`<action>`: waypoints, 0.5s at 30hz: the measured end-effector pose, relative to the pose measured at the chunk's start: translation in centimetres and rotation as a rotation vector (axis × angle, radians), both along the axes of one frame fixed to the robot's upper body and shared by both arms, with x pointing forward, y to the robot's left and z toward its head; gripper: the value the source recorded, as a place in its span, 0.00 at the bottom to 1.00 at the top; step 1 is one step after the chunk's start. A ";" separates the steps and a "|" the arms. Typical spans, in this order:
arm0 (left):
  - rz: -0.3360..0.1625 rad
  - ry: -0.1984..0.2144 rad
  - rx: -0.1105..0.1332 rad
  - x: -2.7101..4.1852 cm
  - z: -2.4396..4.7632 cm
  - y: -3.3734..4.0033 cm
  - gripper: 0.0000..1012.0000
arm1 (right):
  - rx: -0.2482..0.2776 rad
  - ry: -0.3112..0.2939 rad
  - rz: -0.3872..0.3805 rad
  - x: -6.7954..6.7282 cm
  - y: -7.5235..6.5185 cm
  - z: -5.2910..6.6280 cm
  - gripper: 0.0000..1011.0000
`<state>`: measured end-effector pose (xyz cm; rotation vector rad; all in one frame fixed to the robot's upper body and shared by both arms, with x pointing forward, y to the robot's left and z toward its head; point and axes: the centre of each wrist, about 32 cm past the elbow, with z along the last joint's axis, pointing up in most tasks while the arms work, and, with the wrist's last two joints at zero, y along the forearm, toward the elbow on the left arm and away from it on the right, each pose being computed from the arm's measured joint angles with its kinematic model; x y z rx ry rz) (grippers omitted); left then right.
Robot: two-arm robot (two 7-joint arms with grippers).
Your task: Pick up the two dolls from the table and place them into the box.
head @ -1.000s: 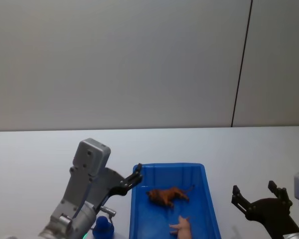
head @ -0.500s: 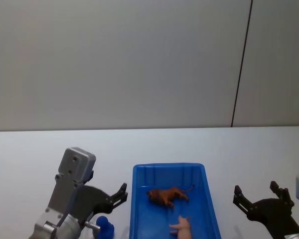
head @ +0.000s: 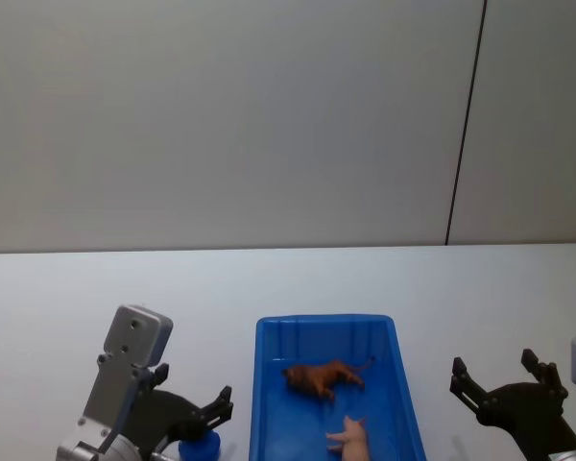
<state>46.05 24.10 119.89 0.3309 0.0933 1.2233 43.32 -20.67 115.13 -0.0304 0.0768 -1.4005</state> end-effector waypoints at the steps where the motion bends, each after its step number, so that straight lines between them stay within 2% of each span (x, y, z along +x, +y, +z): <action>1: 0.001 0.005 0.000 0.02 -0.09 0.05 0.99 | 0.000 0.000 0.000 0.0 0.0 0.0 0.99; 15: 0.001 0.093 -0.016 0.41 -2.12 0.77 0.99 | 0.000 0.001 -0.001 0.0 0.0 0.0 0.99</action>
